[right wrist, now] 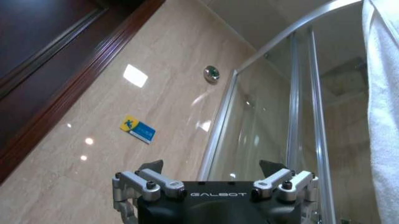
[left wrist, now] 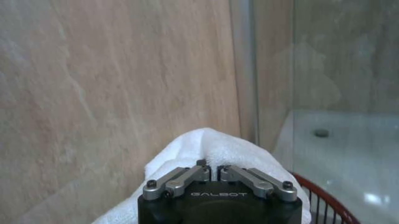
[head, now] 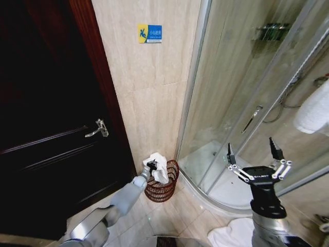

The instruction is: Discard the used towel into the hamper.

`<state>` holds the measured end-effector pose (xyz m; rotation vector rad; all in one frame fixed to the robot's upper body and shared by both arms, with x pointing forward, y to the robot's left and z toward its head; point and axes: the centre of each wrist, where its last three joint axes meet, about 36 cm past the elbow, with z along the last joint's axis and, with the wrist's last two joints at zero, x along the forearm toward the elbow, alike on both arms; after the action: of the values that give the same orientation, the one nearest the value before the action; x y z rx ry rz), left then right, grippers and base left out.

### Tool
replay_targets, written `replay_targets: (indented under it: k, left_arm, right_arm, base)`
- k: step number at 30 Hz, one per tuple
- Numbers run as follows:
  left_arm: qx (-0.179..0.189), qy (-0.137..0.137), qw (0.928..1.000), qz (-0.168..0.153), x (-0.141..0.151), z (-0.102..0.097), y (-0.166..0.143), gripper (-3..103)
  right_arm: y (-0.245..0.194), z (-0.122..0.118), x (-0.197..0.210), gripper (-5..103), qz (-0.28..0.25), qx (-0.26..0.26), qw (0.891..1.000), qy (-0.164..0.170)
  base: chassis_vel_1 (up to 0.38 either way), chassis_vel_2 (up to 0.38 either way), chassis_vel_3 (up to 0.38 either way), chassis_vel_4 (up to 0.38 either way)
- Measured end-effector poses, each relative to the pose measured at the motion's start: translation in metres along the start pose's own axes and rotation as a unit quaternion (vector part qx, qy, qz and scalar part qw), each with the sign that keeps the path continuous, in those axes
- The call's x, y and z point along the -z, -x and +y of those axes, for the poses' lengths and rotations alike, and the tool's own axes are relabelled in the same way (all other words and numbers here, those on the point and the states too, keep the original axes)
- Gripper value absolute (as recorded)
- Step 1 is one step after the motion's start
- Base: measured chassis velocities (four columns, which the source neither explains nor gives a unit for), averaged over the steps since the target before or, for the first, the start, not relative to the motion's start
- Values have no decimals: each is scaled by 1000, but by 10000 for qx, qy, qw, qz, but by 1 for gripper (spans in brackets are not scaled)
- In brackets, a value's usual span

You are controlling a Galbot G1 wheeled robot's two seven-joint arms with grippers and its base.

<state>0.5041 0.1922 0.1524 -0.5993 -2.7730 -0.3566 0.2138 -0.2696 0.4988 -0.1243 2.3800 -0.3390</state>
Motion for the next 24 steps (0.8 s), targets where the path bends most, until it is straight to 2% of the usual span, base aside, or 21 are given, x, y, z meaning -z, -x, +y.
replay_targets:
  k: [2, 5, 9, 14, 18, 24]
  left_arm:
    - [-31, 78, 10000, 44, -4, -1, -2, 4]
    - [-150, 385, 9987, 286, -23, 1, -12, 4]
    - [-179, 525, 9971, 515, -41, 5, -22, 4]
    - [-181, 579, 9963, 616, -49, 4, -26, 4]
    - [-359, 821, 9932, 742, -63, 2, -34, 4]
    - [-551, 1024, 9888, 937, -84, -1, -51, 4]
  right_arm:
    - [0, 0, 0, 100, 0, 4, 10000, 3]
    - [0, 1, 0, 100, 1, 20, 10000, 15]
    - [-1, 1, -2, 100, 22, 32, 10000, 22]
    - [-2, 2, -4, 100, 39, 36, 10000, 23]
    - [-3, 3, -6, 100, 50, 49, 10000, 33]
    - [-3, 3, -7, 100, 55, 54, 10000, 32]
  base:
    - [0, 0, 0, 0]
    - [0, 0, 0, 0]
    - [0, 0, 0, 0]
    - [0, 0, 0, 0]
    - [0, 0, 0, 0]
    - [0, 0, 0, 0]
